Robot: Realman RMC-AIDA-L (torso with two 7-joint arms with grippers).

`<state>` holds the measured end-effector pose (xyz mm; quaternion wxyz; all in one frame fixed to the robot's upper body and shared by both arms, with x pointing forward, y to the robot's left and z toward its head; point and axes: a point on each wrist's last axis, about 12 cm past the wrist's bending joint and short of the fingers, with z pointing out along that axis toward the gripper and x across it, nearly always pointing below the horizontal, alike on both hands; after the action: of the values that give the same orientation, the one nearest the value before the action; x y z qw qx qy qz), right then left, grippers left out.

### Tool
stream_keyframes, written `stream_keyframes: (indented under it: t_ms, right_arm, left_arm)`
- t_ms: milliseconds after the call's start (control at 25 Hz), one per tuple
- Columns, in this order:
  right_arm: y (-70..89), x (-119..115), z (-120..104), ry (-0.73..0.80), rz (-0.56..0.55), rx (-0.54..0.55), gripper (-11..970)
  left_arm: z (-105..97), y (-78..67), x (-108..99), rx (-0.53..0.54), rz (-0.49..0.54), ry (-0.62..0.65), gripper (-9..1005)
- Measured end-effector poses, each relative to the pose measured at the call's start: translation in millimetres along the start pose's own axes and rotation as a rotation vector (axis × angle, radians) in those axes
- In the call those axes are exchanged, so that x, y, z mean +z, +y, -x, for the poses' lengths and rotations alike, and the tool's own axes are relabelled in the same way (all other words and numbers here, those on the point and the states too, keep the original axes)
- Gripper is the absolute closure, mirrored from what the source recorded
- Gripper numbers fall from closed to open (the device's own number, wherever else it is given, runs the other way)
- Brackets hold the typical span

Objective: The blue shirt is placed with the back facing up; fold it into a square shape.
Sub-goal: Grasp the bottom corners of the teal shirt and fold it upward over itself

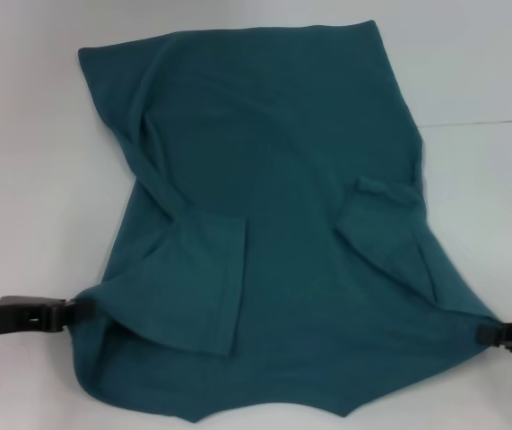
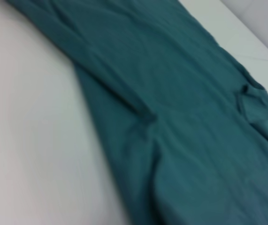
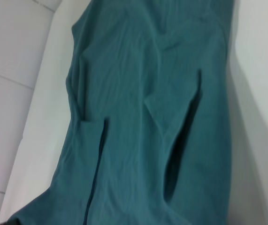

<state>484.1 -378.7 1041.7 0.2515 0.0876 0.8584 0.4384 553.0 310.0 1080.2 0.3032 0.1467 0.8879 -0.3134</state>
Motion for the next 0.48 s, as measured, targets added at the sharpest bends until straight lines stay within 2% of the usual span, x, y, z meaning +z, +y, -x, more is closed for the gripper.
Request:
stream_keyframes:
  t_ms: [200,480]
  right_arm:
    - [-2.5,-7.0,1.6,-0.033,-0.002,-0.007,925]
    - [-5.6,-12.4,-0.3,-0.060,-0.004,-0.009,926]
  left_arm:
    - [-12.0,9.1,-13.7,-0.031,0.039,-0.021,996]
    - [-28.3,13.9,-25.0,-0.062,0.052,-0.017,997]
